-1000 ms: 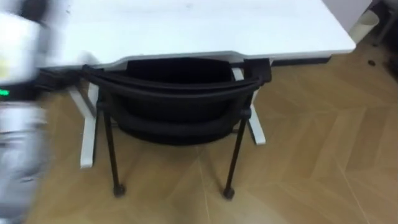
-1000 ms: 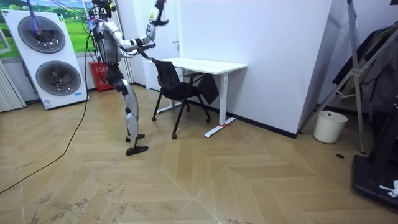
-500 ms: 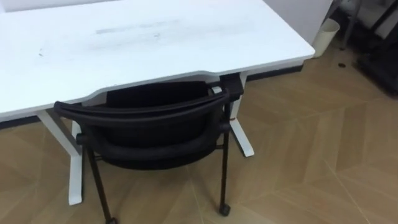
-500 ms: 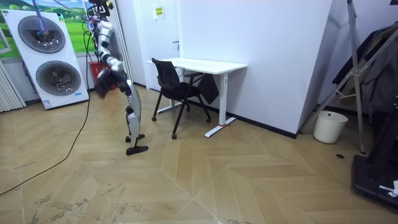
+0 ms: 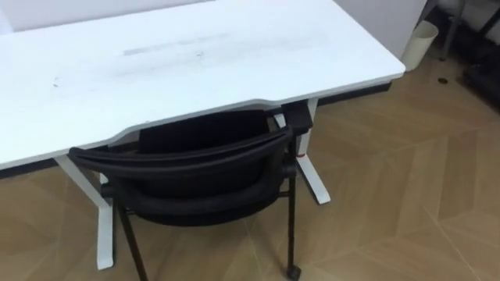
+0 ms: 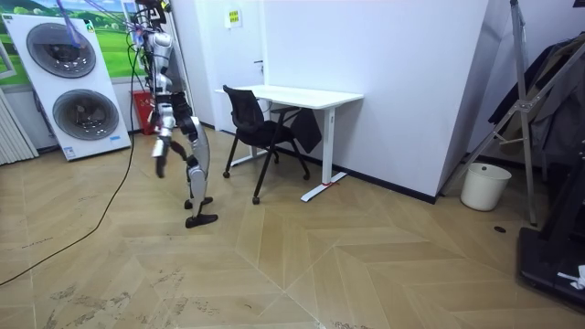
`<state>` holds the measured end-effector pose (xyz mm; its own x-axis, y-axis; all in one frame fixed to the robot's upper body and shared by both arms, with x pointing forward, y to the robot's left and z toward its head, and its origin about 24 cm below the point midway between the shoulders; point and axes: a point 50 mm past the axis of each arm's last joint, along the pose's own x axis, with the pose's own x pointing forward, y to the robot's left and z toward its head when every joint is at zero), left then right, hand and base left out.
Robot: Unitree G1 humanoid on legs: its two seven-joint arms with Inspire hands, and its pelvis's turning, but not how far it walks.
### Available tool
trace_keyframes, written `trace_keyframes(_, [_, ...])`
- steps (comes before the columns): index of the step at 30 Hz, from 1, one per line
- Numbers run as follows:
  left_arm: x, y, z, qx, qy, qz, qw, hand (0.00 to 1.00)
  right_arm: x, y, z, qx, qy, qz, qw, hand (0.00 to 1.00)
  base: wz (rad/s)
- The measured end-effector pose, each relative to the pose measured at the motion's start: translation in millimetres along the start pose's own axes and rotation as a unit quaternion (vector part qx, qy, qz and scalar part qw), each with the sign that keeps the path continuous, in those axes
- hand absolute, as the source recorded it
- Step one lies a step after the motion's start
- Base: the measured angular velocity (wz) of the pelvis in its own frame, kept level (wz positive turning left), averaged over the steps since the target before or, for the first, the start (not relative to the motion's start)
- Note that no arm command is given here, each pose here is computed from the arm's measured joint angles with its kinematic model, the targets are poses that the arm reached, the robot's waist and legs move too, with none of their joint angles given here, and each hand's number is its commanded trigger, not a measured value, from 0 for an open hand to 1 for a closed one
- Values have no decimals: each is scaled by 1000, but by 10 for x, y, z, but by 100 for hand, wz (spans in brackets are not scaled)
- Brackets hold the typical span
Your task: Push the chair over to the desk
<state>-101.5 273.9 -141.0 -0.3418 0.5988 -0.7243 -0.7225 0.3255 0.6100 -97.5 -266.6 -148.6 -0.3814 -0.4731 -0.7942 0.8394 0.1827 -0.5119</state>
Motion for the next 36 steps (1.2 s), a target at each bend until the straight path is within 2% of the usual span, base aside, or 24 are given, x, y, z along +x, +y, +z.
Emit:
trace_keyframes(2, [-27,-70,-144,70,23,-59,996,0,-50,246,32,-35,-1,58,998,0,5])
trace_keyframes(3, [-38,-105,-163,85,26,-75,993,0,-64,303,41,-41,-1,72,997,0,8])
trace_keyframes(5, [-89,-279,-167,130,31,-127,983,0,-121,499,63,-71,-3,121,990,0,8])
trace_keyframes(6, [-98,-310,-165,142,30,-137,980,0,-136,546,70,-76,-3,135,988,0,4])
trace_keyframes(8, [-148,-491,-91,170,21,-174,970,0,-188,684,76,-90,-2,180,980,0,0])
trace_keyframes(11, [-217,-707,27,178,7,-214,961,0,-231,778,41,-107,6,213,971,0,-3])
trace_keyframes(17, [-346,-988,183,188,-24,-272,943,0,-309,899,-105,-137,37,261,955,0,-5])
trace_keyframes(29, [-455,-1155,189,216,-39,-315,923,0,-326,937,-79,-171,30,286,942,0,-5])
trace_keyframes(36, [-470,-1174,190,218,-41,-332,917,0,-336,957,-69,-172,27,294,940,0,-5])
